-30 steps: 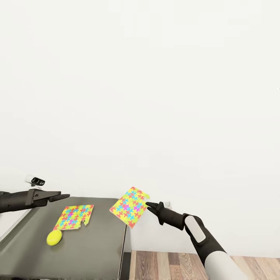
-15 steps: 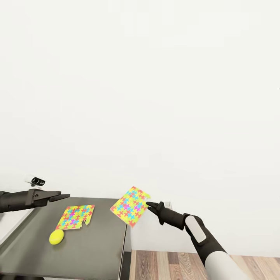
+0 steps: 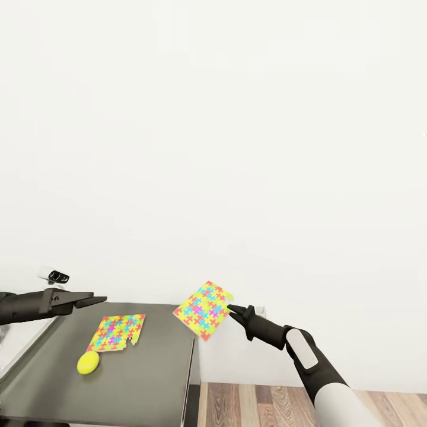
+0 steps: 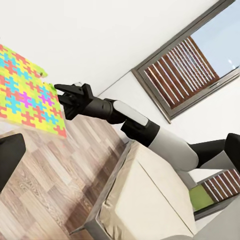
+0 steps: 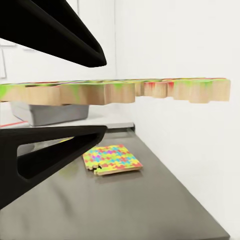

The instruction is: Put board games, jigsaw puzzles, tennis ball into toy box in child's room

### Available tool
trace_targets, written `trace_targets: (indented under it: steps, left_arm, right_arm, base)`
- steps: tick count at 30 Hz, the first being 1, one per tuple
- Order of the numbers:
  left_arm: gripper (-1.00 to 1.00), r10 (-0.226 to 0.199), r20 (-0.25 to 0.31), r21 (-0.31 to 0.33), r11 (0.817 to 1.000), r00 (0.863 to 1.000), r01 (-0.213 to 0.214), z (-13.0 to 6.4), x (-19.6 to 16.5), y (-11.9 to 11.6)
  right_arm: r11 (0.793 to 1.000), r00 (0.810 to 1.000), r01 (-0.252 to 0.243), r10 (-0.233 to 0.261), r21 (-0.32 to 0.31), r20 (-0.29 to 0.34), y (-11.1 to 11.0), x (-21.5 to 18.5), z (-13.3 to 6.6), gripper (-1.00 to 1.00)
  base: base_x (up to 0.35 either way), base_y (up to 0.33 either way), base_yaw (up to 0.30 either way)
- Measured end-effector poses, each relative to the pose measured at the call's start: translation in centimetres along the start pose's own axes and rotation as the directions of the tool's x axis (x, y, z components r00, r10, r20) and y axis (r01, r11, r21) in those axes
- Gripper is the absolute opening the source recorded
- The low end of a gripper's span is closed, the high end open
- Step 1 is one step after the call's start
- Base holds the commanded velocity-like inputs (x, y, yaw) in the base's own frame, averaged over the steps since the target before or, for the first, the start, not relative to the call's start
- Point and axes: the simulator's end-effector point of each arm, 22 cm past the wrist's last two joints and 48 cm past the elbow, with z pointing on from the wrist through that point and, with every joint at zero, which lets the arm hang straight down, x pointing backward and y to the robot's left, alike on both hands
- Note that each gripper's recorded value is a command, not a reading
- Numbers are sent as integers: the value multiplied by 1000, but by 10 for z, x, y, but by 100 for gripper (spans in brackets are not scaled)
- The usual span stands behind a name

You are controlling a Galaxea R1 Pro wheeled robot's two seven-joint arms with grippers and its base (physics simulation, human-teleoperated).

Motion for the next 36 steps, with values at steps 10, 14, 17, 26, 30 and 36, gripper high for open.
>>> trace_targets:
  steps: [10, 14, 17, 26, 30, 36]
  left_arm:
    - [100, 10, 2, 2, 1000, 1000, -10, -2, -5, -14]
    - [100, 12, 3, 3, 1000, 1000, -12, -2, -5, -15]
    - [100, 12, 3, 3, 1000, 1000, -12, -2, -5, -16]
    - [100, 12, 3, 4, 1000, 1000, -12, -3, -6, -20]
    - [100, 12, 3, 3, 1000, 1000, -12, -4, -7, -23]
    - [100, 15, 4, 3, 1000, 1000, -15, -5, -9, -29]
  right_arm:
    - [1000, 1000, 10, -10, -4, 2, 14, 1, -5, -100]
    - [1000, 1000, 11, -11, -4, 2, 15, 2, -5, -100]
    - [1000, 1000, 11, -11, -4, 2, 15, 2, -5, -100]
    - [1000, 1000, 8, -8, -9, 3, 21, 3, -7, -100]
    - [1000, 1000, 8, -8, -9, 3, 24, 3, -8, -100]
    - [1000, 1000, 12, -12, -10, 4, 30, 4, -10, -100]
  base:
    - [0, 0, 182]
    - [0, 0, 44]
    - [0, 0, 9]
    - [0, 0, 1]
    - [0, 0, 16]
    - [0, 0, 171]
